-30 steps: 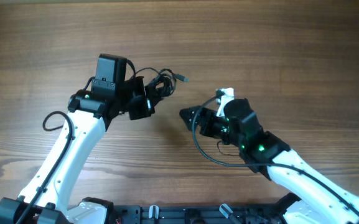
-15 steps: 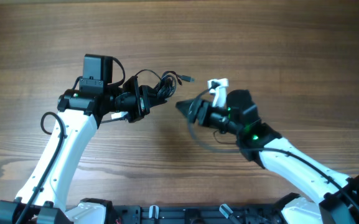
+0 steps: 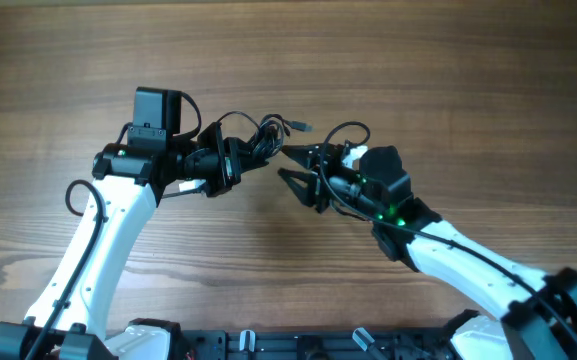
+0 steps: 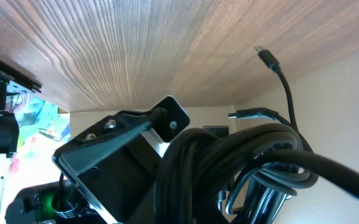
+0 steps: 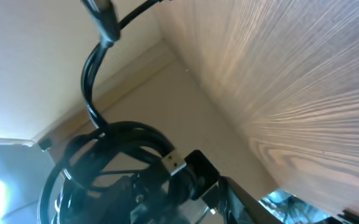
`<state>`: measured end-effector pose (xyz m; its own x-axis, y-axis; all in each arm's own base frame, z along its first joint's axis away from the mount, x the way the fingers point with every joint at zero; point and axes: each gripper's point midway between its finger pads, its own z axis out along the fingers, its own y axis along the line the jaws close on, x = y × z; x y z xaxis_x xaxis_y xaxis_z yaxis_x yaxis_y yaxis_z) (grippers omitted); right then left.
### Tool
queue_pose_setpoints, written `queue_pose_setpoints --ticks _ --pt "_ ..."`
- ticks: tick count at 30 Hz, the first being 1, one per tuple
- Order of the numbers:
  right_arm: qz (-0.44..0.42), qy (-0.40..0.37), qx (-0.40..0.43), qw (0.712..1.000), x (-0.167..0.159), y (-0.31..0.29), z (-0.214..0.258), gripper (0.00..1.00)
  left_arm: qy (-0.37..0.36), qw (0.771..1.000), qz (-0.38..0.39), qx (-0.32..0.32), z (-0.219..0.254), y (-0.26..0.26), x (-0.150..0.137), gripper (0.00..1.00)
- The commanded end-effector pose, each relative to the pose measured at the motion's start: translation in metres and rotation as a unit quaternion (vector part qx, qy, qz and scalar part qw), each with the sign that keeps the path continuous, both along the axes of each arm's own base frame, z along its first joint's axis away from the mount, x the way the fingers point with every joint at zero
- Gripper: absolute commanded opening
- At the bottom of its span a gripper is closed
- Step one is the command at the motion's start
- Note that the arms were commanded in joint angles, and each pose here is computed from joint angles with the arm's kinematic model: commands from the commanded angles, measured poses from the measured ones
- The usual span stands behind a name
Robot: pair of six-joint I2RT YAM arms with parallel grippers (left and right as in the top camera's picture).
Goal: Untangle cables
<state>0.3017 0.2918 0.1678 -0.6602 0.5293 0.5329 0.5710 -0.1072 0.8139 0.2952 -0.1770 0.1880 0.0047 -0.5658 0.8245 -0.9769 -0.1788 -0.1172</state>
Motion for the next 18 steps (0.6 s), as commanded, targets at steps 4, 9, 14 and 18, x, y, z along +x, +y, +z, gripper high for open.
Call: queue_pose_setpoints --ticks 4,9,14,18 --pt "-0.015 -0.030 0.028 0.999 0.011 0.024 -0.007 0.40 0.036 0.999 0.023 -0.023 0.006 -0.001 0.000 0.04" --pt "-0.023 -0.045 0.037 0.998 0.015 0.027 -0.003 0.40 0.036 0.999 0.009 -0.017 0.005 -0.011 -0.005 0.04" --pt "-0.023 -0.053 0.044 0.997 0.015 0.027 0.002 0.34 0.034 0.999 -0.004 -0.004 0.002 -0.020 -0.010 0.04" --pt "-0.023 -0.052 0.043 0.997 0.015 0.027 0.001 0.11 0.033 0.999 -0.007 -0.004 0.002 -0.021 -0.011 0.04"
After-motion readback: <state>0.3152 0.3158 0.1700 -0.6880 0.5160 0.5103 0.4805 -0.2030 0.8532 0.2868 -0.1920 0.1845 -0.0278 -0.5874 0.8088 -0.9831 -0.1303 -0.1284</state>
